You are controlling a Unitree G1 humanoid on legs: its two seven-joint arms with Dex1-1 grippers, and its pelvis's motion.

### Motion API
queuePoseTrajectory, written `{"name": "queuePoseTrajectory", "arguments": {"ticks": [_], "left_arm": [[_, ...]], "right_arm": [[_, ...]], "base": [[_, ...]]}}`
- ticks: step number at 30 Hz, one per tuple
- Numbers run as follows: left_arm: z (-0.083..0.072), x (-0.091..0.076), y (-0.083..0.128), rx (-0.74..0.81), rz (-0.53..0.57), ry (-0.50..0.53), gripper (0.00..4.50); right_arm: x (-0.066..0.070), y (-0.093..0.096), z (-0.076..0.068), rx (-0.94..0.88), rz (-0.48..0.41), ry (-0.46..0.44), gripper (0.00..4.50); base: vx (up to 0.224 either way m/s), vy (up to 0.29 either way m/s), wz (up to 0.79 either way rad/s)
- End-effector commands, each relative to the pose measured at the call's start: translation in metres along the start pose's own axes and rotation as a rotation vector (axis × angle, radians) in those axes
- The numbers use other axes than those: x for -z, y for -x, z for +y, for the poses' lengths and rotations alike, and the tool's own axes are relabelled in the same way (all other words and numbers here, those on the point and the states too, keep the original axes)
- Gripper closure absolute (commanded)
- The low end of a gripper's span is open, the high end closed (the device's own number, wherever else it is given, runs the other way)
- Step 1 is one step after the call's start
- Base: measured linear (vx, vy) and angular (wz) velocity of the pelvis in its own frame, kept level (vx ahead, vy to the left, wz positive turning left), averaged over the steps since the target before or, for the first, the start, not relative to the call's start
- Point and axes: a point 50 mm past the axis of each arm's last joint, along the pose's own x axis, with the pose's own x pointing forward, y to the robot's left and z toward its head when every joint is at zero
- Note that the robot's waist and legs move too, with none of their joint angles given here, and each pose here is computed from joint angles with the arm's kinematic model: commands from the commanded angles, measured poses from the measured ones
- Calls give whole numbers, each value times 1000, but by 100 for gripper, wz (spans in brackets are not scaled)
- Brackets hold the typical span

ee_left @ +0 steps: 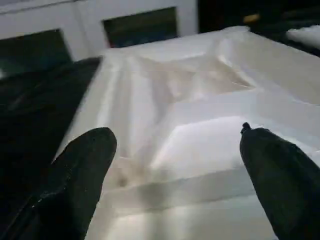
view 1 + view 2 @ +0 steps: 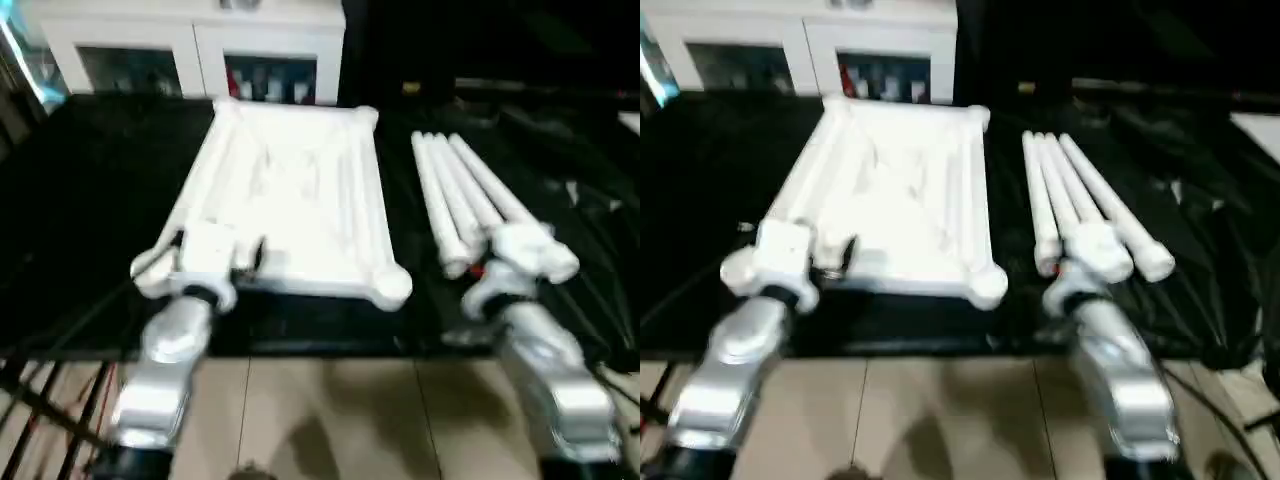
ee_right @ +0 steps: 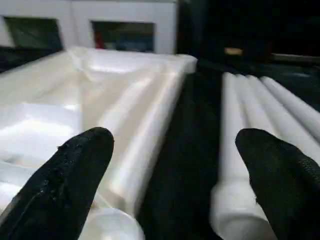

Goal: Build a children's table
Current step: Move to table

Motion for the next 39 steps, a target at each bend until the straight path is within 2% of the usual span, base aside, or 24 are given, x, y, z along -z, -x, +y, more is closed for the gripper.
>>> {"name": "queuePoseTrajectory", "arguments": {"ticks": [1,2,4,10,21,27,32,35,36,39], "left_arm": [[-4,-4,1,15,-11,6,0],[-2,-4,1,13,-12,4,0],[-2,-5,1,12,-10,-1,0],[-1,-7,-1,17,-16,8,0],[-7,-9,-3,45,-24,29,0],[-9,-10,-5,53,-27,33,0],[-10,-12,-7,56,-31,35,0],[-10,-12,-7,57,-33,35,0],[-10,-12,-7,58,-33,36,0],[-11,-12,-7,59,-32,39,0]], "right_arm": [[3,2,-2,-2,20,18,4],[3,2,2,-37,30,58,4],[4,1,5,-55,44,74,4],[6,0,3,-22,34,25,4],[6,0,-2,10,35,34,4],[5,0,-4,19,34,41,4],[4,1,-4,5,36,116,4],[3,1,-4,19,25,92,4],[4,1,-7,40,32,44,4],[4,1,-9,36,36,66,4]], "base": [[0,0,0],[0,0,0],[-30,-6,8],[-66,-13,43],[-11,0,2],[91,13,-4],[108,4,5],[82,5,41],[94,3,62],[127,-43,14]]}}
